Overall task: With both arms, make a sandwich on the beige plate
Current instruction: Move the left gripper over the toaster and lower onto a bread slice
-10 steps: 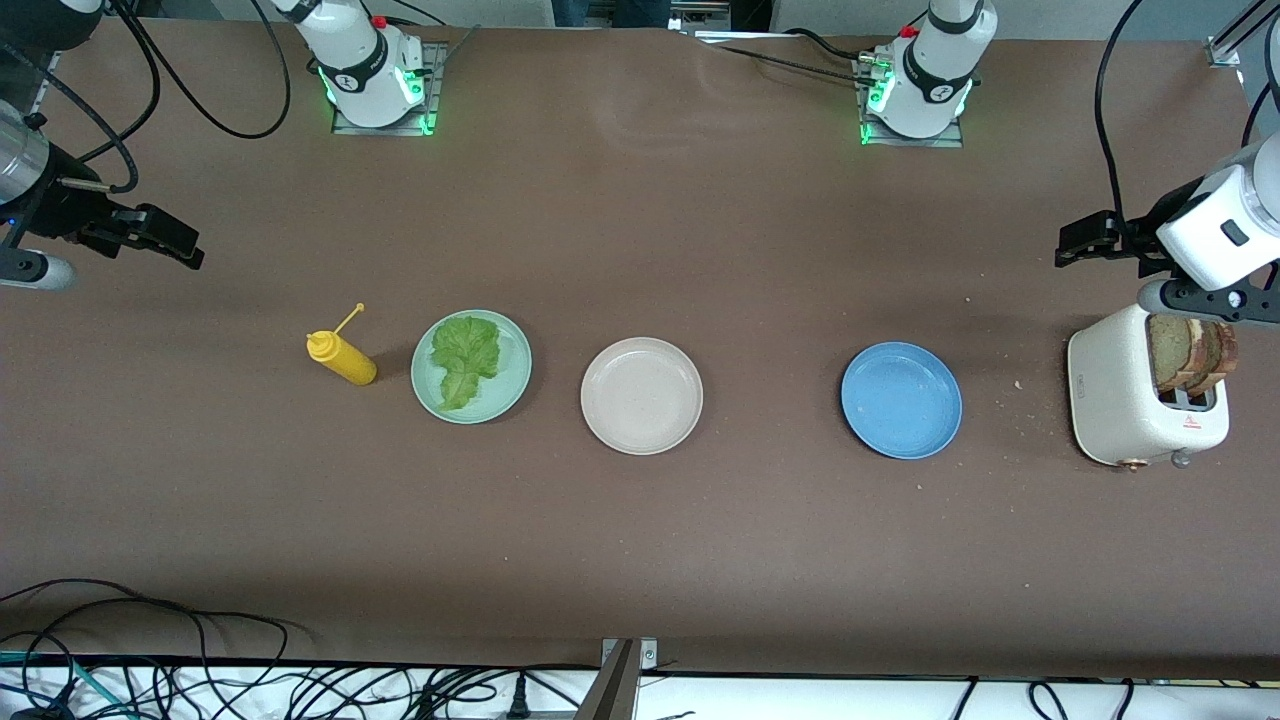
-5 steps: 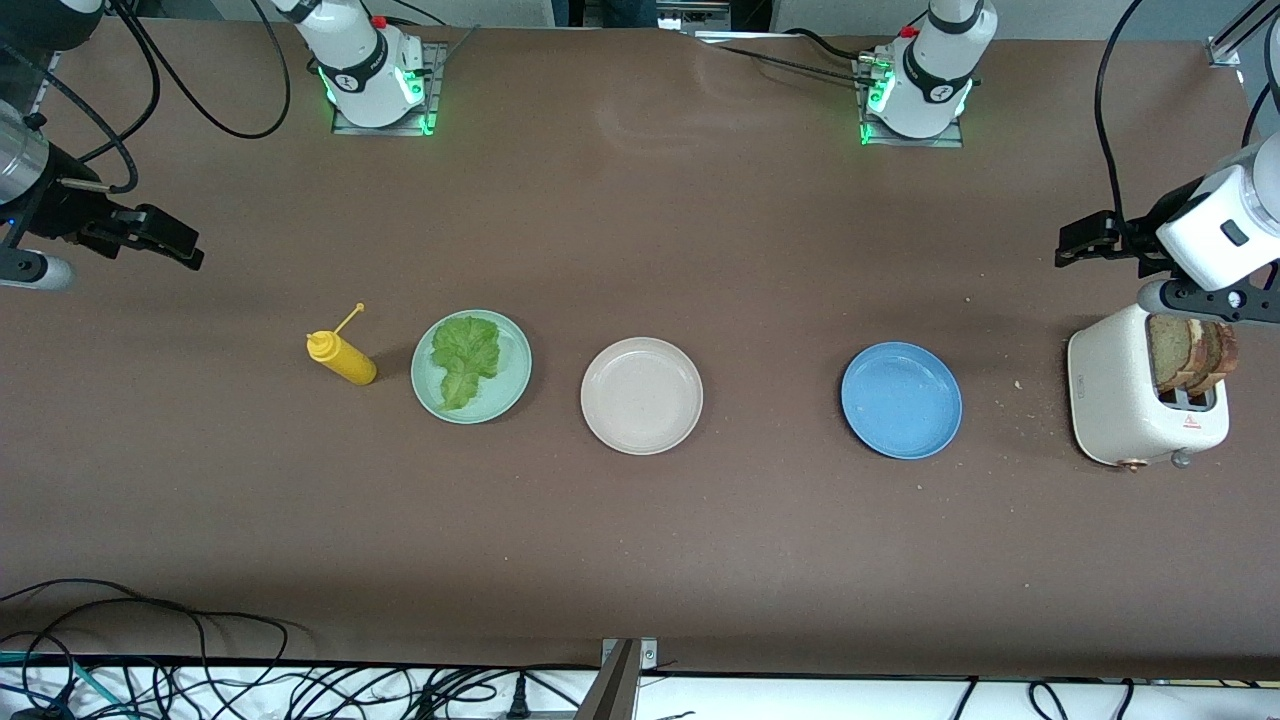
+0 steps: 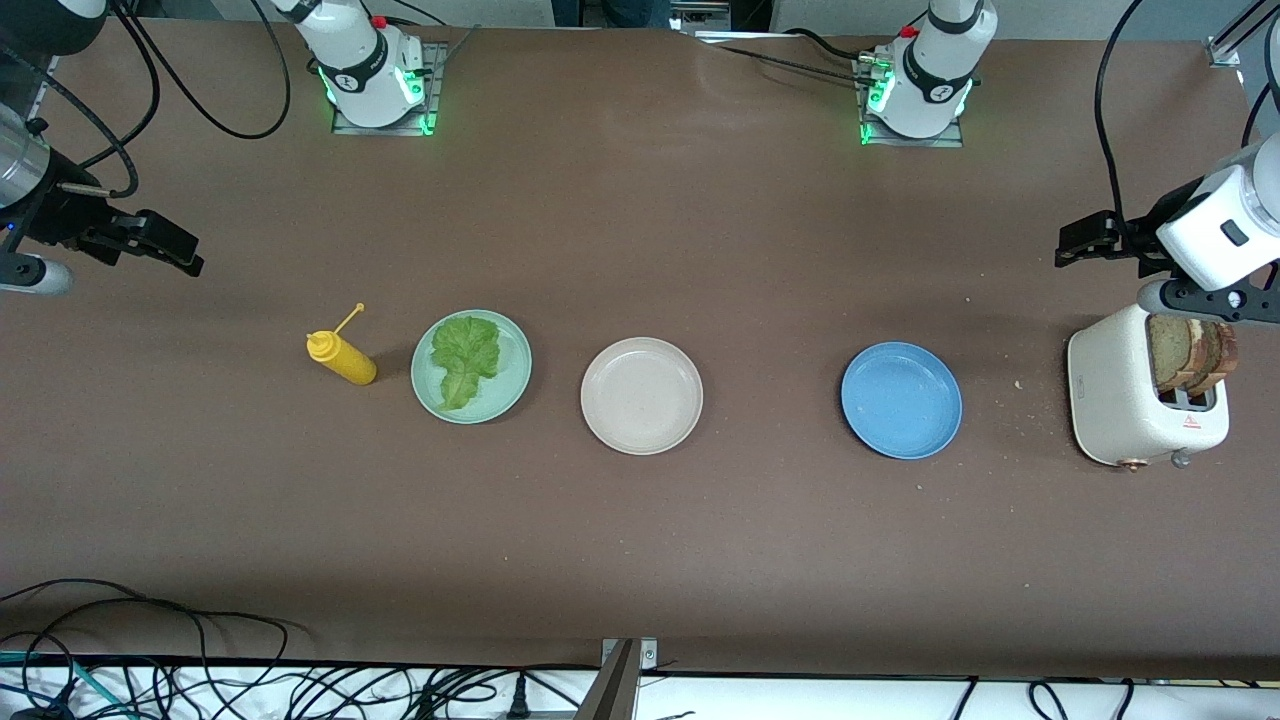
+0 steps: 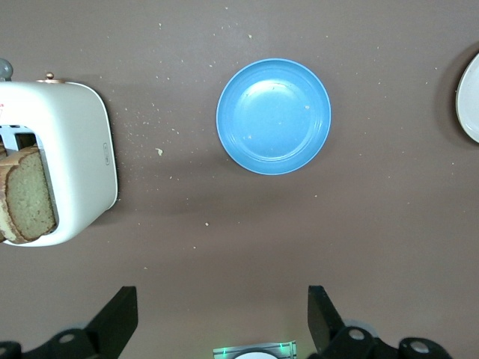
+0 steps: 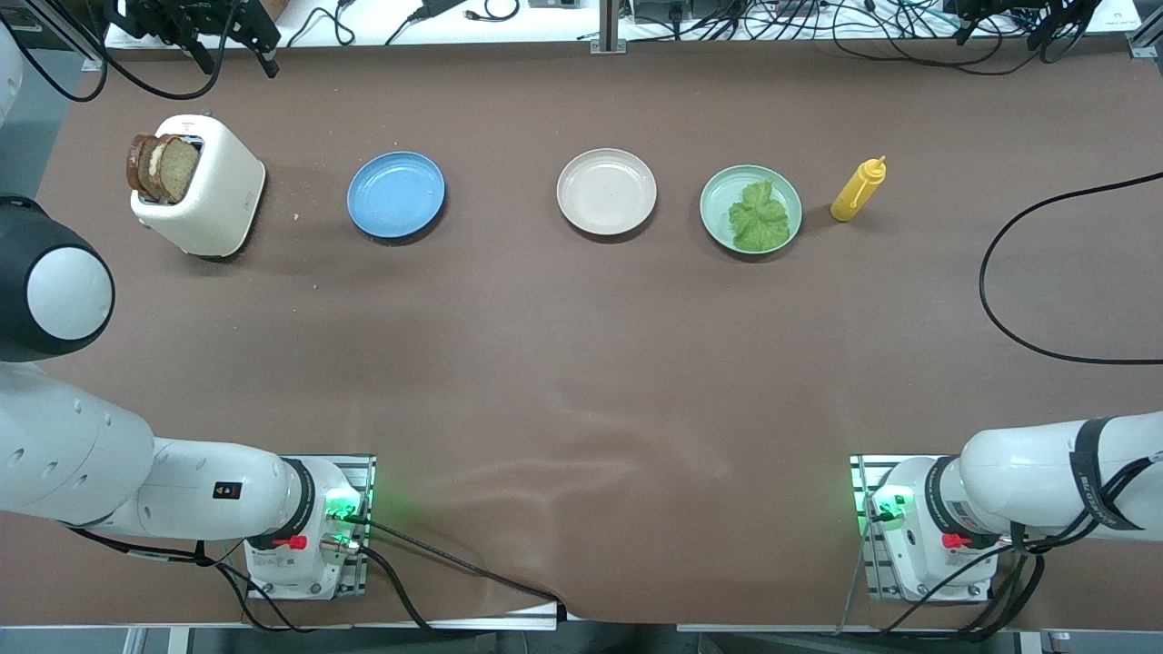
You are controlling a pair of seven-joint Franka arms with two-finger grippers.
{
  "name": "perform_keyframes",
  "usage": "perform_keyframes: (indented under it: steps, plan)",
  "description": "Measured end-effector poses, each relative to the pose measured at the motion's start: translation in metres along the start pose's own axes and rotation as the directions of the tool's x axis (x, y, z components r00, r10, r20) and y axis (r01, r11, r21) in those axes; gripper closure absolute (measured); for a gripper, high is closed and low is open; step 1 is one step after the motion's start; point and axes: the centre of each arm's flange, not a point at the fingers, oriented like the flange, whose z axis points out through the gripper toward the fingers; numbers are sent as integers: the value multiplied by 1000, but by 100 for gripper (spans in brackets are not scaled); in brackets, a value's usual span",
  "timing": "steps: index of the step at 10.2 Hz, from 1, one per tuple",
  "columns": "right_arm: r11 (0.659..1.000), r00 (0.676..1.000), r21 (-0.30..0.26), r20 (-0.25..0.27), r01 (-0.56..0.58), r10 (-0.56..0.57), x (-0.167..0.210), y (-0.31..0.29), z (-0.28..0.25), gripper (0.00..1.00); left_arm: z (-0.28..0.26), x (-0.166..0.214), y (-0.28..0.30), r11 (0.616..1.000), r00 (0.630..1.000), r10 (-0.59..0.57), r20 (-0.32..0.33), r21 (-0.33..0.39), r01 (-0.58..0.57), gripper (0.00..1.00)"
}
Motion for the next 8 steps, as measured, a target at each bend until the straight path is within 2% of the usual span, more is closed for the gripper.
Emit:
perform_keyframes:
  steps: [3,4,8]
  plan:
    - [1000,1000,0,-1,0,0,0,0,0,0,18,6,-37,998,999,-11,40,57,9,0]
    - [1000,1000,0,-1,-1,1,0,0,0,0,29,12,-62,998,999,-6,41,56,4,0]
    - [1000,1000,0,-1,-1,1,0,1,0,0,72,36,-152,999,1000,1,-14,49,-1,0]
